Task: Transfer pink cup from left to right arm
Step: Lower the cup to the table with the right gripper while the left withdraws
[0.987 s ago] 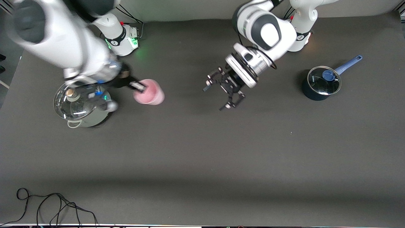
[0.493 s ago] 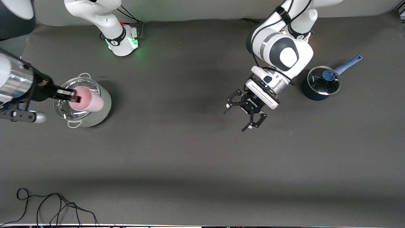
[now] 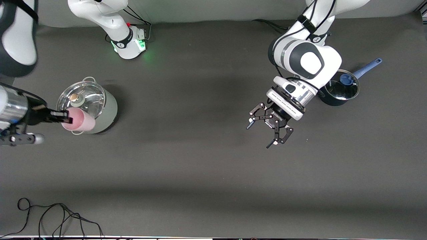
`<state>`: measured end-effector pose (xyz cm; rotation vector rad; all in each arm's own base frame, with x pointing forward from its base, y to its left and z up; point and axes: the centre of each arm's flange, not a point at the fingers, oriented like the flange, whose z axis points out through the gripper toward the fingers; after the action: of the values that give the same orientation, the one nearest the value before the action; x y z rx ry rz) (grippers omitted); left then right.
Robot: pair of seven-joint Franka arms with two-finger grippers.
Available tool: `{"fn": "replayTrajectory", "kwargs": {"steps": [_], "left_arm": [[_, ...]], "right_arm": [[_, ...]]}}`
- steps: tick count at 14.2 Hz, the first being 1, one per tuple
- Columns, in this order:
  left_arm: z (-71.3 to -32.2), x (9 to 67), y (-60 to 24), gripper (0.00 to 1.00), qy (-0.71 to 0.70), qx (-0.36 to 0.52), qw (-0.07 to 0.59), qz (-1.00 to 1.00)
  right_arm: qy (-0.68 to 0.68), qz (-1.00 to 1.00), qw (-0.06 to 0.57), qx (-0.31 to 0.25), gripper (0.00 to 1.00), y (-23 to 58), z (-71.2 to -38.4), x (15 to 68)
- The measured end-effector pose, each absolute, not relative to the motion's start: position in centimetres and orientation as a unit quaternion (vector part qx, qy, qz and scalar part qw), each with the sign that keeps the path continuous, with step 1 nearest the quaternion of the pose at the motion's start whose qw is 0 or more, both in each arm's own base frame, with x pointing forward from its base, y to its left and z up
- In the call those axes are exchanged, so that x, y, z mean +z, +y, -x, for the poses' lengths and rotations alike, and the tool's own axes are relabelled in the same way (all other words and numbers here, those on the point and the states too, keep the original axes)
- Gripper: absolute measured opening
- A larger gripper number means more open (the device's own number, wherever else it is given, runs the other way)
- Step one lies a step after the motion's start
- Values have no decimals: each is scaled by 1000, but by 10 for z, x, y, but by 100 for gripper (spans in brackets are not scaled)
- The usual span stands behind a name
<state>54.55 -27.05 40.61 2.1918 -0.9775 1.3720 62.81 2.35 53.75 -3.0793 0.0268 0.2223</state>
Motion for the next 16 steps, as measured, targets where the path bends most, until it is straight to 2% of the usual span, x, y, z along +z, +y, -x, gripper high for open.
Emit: {"fn": "replayTrajectory", "kwargs": {"steps": [4, 11, 16], "left_arm": [[-560, 412, -264, 100, -384, 492, 170, -763], [-604, 425, -233, 100, -399, 456, 244, -757], [-623, 435, -201, 100, -424, 376, 271, -778]], "right_arm": [[19, 998, 28, 60, 5, 18, -623, 454], [38, 999, 15, 23, 5, 9, -591, 311], [41, 999, 14, 2, 5, 35, -578, 230]]}}
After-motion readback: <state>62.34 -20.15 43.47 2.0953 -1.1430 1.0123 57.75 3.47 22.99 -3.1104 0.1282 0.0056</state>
